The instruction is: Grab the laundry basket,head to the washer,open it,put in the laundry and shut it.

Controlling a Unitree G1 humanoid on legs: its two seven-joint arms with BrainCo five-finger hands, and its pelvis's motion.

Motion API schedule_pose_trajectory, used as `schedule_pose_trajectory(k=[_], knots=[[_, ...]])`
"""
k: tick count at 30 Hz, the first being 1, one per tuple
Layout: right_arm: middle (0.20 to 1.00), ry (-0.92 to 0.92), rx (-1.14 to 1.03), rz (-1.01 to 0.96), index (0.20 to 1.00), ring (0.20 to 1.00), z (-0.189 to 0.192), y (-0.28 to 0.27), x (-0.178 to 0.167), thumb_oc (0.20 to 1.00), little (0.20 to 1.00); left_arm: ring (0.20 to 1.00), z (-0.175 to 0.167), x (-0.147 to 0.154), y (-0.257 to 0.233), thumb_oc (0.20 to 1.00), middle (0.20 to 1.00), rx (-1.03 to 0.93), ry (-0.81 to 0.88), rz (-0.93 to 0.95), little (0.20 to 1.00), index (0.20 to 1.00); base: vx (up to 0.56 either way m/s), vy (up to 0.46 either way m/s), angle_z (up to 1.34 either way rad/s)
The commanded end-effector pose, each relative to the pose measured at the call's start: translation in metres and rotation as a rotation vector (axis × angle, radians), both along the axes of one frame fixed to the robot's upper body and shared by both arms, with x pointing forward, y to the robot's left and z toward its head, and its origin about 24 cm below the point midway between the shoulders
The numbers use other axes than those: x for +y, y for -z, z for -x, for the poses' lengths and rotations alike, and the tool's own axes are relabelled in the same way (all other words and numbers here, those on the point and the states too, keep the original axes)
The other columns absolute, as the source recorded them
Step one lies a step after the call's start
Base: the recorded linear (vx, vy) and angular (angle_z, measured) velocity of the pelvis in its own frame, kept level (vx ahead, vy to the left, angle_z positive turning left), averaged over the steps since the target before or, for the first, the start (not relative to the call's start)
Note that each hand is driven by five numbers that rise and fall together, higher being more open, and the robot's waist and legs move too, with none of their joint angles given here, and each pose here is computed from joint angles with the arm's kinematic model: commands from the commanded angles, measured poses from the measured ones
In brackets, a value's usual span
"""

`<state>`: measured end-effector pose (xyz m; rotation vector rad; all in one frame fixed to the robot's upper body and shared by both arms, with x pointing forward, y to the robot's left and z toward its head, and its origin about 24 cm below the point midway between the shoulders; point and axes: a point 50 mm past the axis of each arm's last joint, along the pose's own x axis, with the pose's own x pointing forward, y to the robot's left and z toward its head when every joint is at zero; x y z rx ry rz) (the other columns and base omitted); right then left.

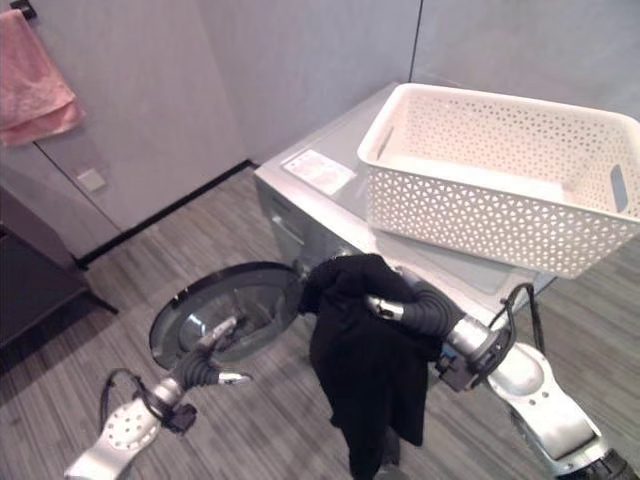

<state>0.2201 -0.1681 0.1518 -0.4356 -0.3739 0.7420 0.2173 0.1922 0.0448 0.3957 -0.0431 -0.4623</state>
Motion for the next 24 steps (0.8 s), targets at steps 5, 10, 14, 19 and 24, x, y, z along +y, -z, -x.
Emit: schedule_pose_trajectory(k=[5,10,14,19,24], knots=[[0.2,-0.093,-0.163,-0.129,0.2,0.2,-0.005,-0.03,0.032,0.2,0.2,1.0,-0.019,-0.027,-0.002,1.0,1.0,-0.02,0.125,-0.016,1.0,1.0,0.0,0.0,0.0],[0.2,-0.073,-0.18,-0.176,0.2,0.2,-0.009,-0.032,0.037,0.2,0.2,1.0,-0.027,-0.054,-0.005,1.0,1.0,-0.064,0.193,-0.025,1.0,1.0,0.0,0.001,-0.01],[0.2,-0.07,-0.183,-0.208,0.2,0.2,-0.01,-0.035,0.039,0.2,0.2,1.0,-0.031,-0.068,-0.008,1.0,1.0,-0.08,0.233,-0.016,1.0,1.0,0.0,0.0,0.0],[0.2,-0.027,-0.194,-0.215,0.2,0.2,-0.013,-0.034,0.041,0.2,0.2,1.0,-0.035,-0.081,-0.012,1.0,1.0,-0.048,0.225,0.118,1.0,1.0,0.0,0.0,0.0],[0.2,0.013,-0.163,-0.228,0.2,0.2,-0.016,-0.028,0.04,0.2,0.2,1.0,-0.042,-0.095,-0.026,1.0,1.0,-0.035,0.243,0.251,1.0,1.0,0.0,0.0,0.0]])
